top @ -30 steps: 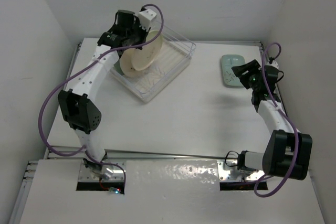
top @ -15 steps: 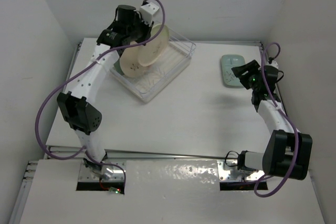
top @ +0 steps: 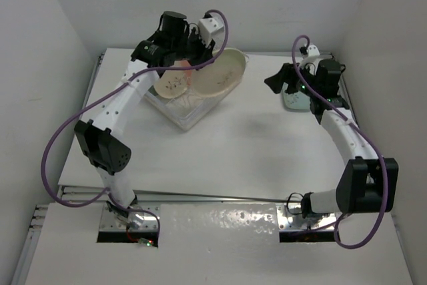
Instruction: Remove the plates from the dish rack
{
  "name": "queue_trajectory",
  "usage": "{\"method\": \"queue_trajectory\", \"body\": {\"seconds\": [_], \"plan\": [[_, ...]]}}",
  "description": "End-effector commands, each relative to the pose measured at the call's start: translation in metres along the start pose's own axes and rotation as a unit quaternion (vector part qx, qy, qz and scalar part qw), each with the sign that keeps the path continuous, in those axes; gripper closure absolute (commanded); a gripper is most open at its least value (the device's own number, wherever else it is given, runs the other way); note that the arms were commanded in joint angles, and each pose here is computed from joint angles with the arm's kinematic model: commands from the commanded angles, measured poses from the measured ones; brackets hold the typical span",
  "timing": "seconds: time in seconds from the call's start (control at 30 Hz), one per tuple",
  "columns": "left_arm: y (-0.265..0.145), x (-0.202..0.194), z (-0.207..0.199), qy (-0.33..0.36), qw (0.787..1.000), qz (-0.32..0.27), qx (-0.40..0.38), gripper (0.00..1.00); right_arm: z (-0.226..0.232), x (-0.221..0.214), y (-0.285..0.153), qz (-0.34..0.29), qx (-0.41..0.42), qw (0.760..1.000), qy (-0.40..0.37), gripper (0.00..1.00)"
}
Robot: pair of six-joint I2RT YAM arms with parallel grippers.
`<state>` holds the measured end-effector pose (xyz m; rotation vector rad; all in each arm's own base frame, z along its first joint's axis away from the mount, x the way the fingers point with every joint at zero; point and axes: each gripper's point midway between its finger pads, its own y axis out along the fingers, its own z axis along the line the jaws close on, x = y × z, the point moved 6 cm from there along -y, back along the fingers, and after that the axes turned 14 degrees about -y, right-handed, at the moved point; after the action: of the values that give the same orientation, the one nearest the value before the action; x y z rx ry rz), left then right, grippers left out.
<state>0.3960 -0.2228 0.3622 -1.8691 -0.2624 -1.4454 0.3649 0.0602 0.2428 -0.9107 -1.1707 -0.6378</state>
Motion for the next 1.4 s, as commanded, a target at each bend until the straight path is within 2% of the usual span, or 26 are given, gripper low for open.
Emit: {"method": "queue_trajectory", "body": {"seconds": [0.0,0.1,0.23,0.3,0.43,0.73,1.0,1.17,1.37], "plan": [[-0.034,0.033,-0.024,0.072,0.993,-0.070,-0.057,1.00,0.019,0.024,0.014,-0.045,0.081,0.990,-0.103,0.24],[-0.034,0.020,-0.032,0.069,0.993,-0.052,-0.086,1.00,0.030,0.020,0.023,-0.022,0.108,0.988,-0.109,0.24],[-0.026,-0.002,-0.036,0.045,0.993,-0.032,-0.102,1.00,0.034,0.017,0.021,-0.030,0.108,0.990,-0.084,0.24],[-0.017,-0.022,-0.037,0.026,0.993,-0.013,-0.111,1.00,0.034,0.011,0.016,-0.028,0.092,0.992,-0.083,0.23],[0.000,-0.037,-0.053,0.015,0.985,-0.010,-0.170,1.00,0.028,-0.001,0.006,-0.001,0.052,0.995,-0.083,0.22],[0.053,-0.072,-0.081,-0.052,0.965,0.011,-0.258,1.00,0.022,-0.042,-0.022,0.103,-0.026,0.994,-0.041,0.21],[0.096,-0.101,-0.097,-0.159,0.950,0.026,-0.266,1.00,0.024,-0.067,-0.054,0.126,-0.098,0.987,-0.002,0.20],[0.108,-0.130,-0.116,-0.229,0.931,0.047,-0.281,1.00,0.030,-0.074,-0.070,0.124,-0.116,0.985,0.012,0.20],[0.129,-0.163,-0.115,-0.276,0.923,0.064,-0.259,1.00,0.037,-0.082,-0.079,0.110,-0.117,0.987,0.029,0.19]]}}
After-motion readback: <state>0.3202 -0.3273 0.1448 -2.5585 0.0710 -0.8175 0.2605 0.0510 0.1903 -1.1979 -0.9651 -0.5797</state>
